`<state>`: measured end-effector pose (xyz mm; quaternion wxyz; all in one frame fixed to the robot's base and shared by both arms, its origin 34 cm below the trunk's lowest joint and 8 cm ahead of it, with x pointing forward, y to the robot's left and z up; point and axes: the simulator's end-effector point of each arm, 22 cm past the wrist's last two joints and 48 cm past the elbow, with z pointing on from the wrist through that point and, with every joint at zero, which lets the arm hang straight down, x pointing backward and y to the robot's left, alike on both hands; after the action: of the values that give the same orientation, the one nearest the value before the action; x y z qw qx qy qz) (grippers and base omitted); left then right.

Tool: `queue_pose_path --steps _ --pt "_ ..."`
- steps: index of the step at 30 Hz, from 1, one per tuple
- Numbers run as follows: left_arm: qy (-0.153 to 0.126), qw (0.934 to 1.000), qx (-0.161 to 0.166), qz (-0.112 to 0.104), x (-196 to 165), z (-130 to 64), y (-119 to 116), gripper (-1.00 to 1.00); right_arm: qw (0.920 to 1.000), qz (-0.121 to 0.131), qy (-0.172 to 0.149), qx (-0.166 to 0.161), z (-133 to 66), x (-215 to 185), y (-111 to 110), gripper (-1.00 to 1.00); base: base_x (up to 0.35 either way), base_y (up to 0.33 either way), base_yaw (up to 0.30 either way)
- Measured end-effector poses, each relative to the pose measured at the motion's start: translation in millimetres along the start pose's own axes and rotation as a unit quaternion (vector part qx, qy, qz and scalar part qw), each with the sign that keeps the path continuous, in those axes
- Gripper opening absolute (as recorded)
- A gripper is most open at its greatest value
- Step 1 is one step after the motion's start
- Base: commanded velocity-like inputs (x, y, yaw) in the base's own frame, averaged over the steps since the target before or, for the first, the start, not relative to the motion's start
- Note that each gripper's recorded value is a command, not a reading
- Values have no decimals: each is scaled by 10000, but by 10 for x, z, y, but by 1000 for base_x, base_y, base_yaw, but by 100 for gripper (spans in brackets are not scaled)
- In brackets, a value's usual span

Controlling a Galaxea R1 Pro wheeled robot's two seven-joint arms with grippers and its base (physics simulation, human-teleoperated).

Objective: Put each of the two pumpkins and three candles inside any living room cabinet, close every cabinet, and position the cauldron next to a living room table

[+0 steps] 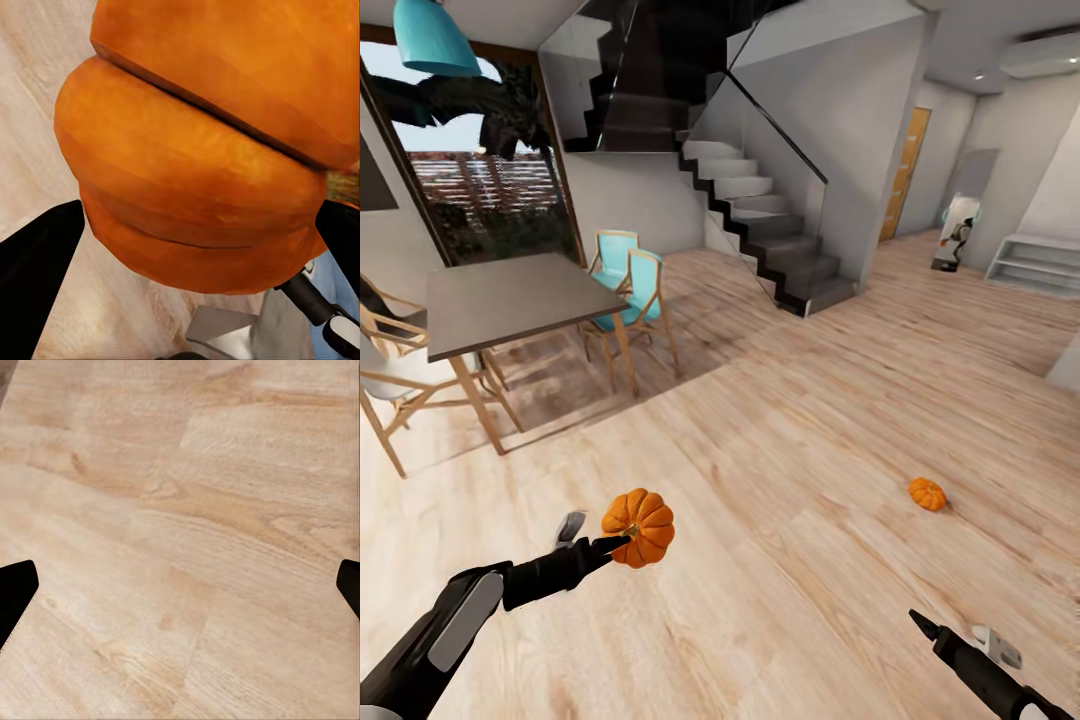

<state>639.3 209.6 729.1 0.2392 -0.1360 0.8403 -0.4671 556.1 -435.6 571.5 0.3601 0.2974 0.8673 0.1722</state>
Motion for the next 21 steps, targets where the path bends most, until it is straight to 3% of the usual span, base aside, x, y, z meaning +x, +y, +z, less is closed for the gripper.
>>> queue_pose_path --steps 21 --pt "1 10000 0 0 1 1 0 -100 10000 -6 4 2 0 2 -1 100 331 0 -280"
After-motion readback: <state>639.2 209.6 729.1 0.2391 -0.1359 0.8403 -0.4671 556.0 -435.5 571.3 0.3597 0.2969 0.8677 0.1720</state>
